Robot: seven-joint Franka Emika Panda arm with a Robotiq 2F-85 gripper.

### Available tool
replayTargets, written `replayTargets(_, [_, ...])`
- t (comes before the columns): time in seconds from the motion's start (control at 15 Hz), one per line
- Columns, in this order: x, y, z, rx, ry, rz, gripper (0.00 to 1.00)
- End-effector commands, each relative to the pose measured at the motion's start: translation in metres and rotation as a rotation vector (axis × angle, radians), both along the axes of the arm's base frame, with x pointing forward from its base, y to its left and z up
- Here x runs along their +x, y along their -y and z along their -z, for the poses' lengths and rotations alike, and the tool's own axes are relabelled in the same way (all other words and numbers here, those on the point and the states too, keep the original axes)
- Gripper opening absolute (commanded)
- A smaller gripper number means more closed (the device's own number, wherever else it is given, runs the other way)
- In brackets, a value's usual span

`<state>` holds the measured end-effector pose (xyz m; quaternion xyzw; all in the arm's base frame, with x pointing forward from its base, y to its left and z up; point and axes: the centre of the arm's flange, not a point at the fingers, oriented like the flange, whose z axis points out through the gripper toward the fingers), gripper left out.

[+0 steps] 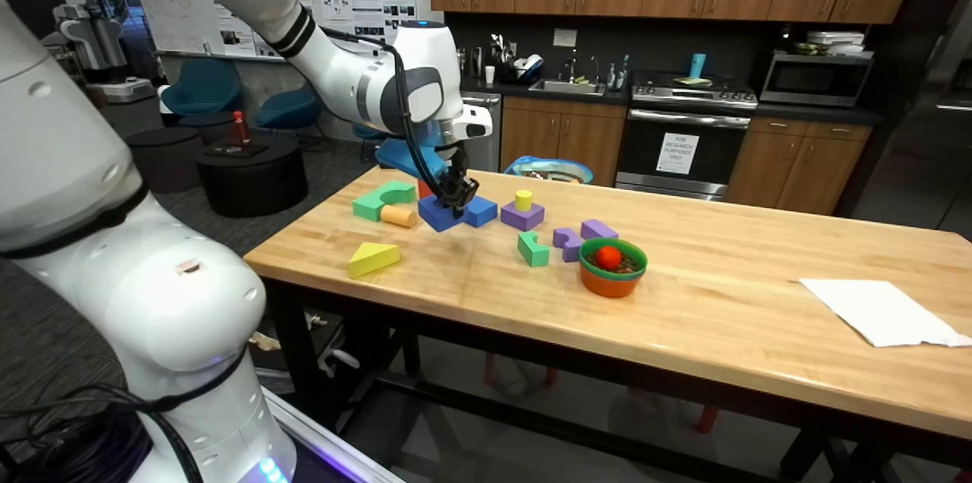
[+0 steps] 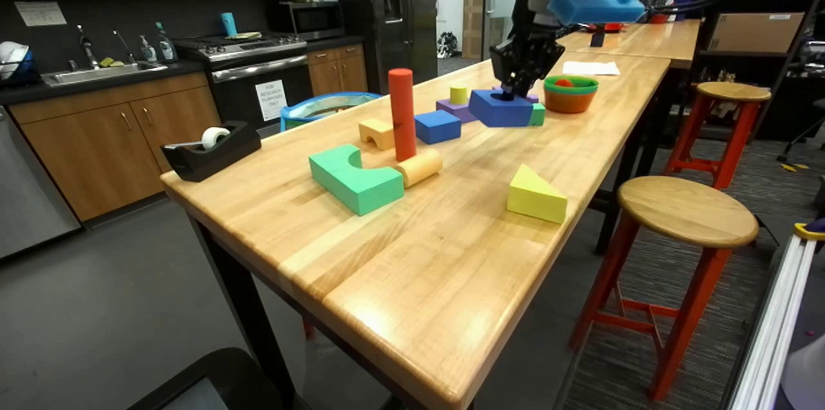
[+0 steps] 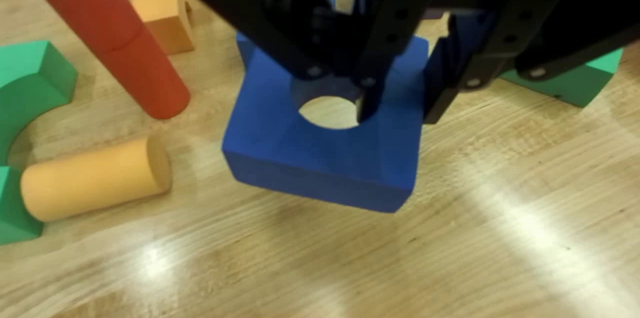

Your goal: Pick up the blue block on the left, move it to the right and then put the orange cylindrical block in the center of the blue block

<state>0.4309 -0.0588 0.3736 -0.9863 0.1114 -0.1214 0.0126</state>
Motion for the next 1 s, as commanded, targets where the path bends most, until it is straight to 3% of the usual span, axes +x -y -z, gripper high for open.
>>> replayTargets(0.0, [-0.007,0.032,-0.008,0.019,-0.001,0.034,0.06])
replayTargets(0.33, [-0.009,0.054,-0.003,-0.005,-0.067,0.044,0.06])
replayTargets(0.8, [0.000,0.051,0.011,-0.047,-0.101,0.017,0.06])
replayTargets(0.87, [0.002,0.049,0.014,-0.050,-0.109,0.012,0.50])
replayTargets(0.93, [0.003,0.048,0.016,-0.056,-0.114,0.008,0.51])
